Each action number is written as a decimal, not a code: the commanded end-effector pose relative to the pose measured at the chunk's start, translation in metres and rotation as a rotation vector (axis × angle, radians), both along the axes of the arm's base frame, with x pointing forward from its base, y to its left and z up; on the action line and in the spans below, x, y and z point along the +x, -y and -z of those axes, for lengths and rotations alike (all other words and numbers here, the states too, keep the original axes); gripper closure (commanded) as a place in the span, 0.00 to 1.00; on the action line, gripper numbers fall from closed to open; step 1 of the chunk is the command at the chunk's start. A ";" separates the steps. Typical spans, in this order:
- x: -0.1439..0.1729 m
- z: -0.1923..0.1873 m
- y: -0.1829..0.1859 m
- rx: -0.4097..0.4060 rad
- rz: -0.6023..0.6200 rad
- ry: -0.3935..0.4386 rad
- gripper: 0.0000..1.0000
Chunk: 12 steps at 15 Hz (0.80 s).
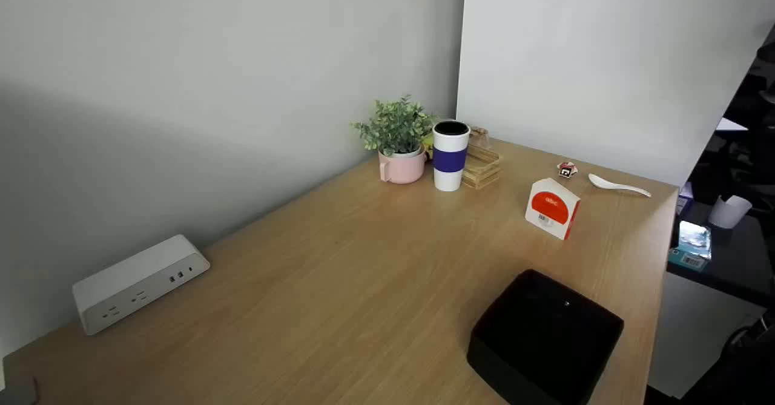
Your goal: Put the book in the black box
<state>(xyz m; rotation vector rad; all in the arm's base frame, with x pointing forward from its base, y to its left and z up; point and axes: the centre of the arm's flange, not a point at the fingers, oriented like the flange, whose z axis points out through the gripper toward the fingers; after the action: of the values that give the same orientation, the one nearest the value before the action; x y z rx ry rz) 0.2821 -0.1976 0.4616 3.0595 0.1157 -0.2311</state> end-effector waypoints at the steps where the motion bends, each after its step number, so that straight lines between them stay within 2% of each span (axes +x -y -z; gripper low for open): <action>1: 0.000 0.000 0.000 0.000 0.000 0.000 0.00; 7: 0.000 0.000 0.000 0.000 0.000 0.000 0.00; 12: 0.020 -0.002 -0.003 -0.003 -0.091 0.053 0.00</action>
<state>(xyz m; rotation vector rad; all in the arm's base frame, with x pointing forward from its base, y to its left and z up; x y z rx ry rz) 0.2877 -0.1944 0.4638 3.0505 0.1496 -0.1940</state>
